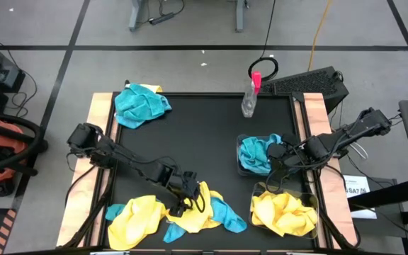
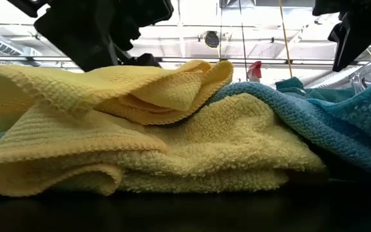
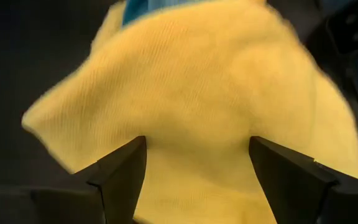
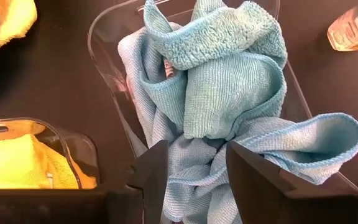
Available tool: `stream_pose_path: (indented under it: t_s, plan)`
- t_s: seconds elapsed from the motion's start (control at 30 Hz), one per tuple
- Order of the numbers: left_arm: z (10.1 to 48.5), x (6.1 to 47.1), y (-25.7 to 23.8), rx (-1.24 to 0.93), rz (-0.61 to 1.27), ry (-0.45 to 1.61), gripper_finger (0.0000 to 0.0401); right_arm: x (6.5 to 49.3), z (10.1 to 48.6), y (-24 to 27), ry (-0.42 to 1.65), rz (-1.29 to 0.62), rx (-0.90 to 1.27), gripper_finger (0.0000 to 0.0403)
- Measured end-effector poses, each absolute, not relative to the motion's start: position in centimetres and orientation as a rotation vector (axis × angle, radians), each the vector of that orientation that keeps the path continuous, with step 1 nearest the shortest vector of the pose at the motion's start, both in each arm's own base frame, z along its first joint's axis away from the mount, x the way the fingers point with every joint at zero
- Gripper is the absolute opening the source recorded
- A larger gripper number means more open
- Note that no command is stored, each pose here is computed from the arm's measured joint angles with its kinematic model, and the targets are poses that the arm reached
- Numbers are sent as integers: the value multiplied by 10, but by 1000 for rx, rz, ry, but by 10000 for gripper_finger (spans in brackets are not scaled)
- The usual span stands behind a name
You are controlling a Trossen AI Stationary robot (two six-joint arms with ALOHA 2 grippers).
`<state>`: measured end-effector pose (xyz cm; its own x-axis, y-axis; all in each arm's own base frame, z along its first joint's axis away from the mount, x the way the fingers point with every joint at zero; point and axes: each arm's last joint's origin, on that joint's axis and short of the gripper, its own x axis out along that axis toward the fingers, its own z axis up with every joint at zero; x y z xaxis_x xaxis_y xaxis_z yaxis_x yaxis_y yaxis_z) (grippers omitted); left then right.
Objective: Sort microfiber towel by color & place in baskets
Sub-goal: Put the yellow towel into the bottom transparent bin
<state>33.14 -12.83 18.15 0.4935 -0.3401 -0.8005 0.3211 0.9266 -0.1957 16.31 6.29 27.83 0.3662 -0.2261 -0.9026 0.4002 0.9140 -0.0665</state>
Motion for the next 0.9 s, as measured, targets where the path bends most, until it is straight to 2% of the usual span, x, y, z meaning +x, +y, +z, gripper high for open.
stream_pose_path:
  t_s: [0.17,0.3,0.4,0.77,0.83,0.9]
  plan:
    - [186,335,-134,-31,-416,905,287,164,278,63,1121,-400,176,153]
    - [186,335,-135,-13,-418,897,260,164,279,63,1119,-399,177,153]
    - [186,335,-135,0,-420,893,219,164,279,63,1120,-398,177,153]
    - [178,338,-135,54,-438,896,25,164,279,63,1115,-399,177,153]
    - [177,338,-135,66,-442,900,9,165,279,64,1113,-398,179,153]
    - [178,339,-135,73,-433,889,8,165,279,64,1113,-397,179,153]
